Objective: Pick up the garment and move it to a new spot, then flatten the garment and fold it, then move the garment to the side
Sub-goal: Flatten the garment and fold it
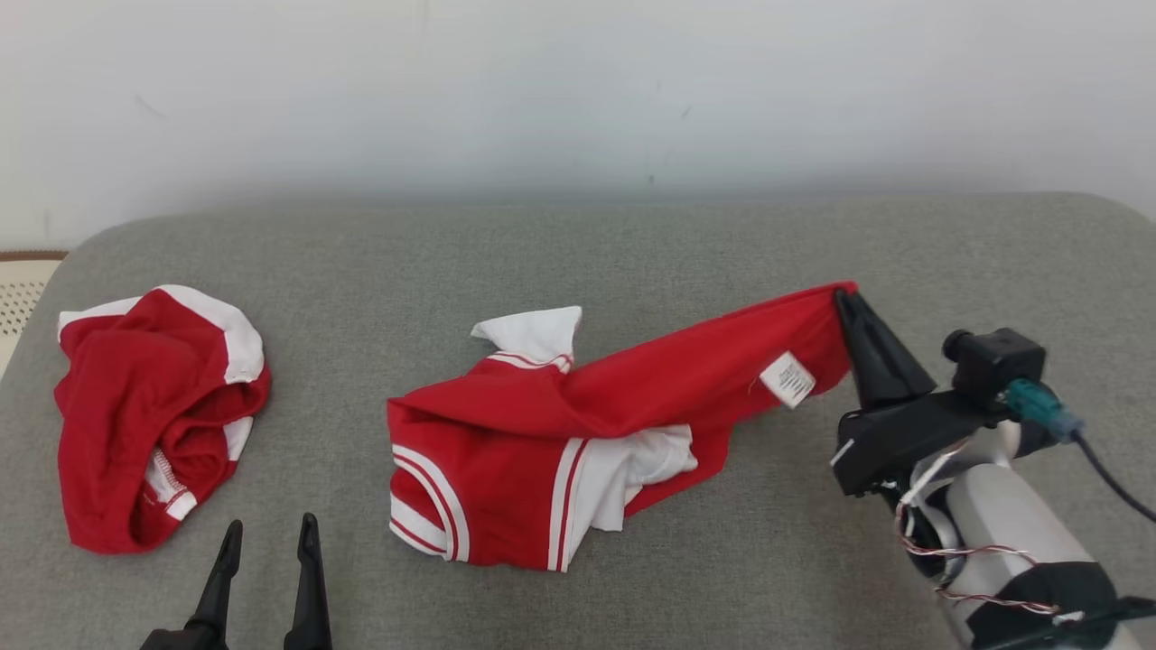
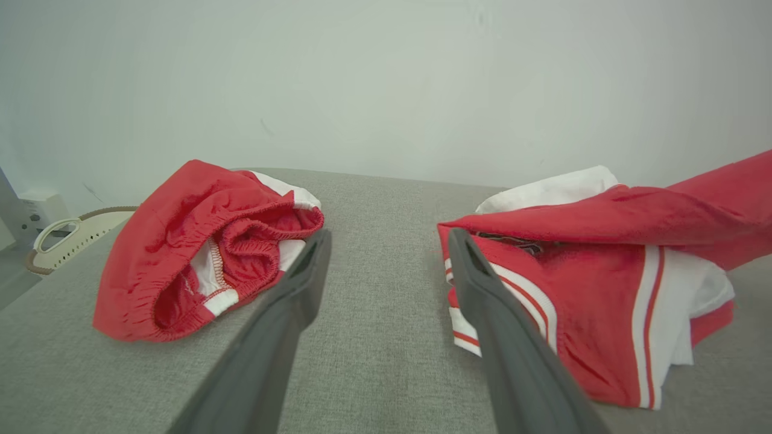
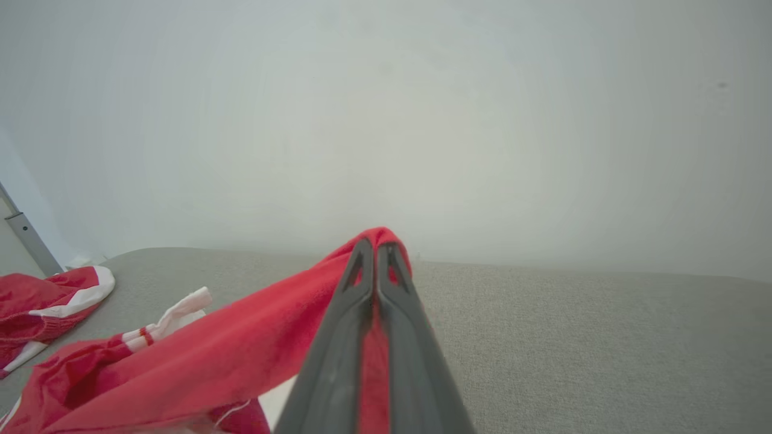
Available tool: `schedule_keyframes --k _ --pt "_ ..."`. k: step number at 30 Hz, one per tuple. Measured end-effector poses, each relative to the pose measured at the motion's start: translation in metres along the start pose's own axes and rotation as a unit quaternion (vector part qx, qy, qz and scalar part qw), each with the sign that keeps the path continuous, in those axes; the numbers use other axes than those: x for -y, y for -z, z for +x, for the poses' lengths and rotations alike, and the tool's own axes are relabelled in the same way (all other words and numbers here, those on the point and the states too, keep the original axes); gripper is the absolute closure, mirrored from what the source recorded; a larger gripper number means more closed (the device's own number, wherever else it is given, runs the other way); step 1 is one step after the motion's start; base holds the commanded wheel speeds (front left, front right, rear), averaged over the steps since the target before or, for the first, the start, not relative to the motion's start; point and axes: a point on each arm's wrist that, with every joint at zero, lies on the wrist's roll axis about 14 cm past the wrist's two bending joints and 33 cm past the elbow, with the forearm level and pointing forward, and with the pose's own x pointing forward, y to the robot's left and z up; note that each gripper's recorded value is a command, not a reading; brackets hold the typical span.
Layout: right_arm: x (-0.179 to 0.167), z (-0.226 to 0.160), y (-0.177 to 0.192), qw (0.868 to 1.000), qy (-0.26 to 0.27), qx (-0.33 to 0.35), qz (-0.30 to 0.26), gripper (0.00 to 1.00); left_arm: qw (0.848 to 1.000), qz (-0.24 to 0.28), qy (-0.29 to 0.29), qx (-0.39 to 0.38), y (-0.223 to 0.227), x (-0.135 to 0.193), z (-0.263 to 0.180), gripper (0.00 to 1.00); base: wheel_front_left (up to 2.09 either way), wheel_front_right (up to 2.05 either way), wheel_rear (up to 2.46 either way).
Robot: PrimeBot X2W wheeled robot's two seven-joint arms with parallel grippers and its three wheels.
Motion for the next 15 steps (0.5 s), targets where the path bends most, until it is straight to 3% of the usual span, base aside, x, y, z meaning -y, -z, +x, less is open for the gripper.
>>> schedule_keyframes --k 8,15 --pt "0.025 -0.021 -0.042 0.998 0.034 0.03 -0.03 1.0 1.0 -0.002 0.006 0.0 0.0 0.004 -0.001 0.0 0.0 0.0 0.0" --pt "0.042 -0.036 -0.053 0.996 0.069 0.029 -0.04 1.0 1.0 -0.004 0.005 -0.004 0.003 0.004 0.0 0.0 0.0 0.0 0.0"
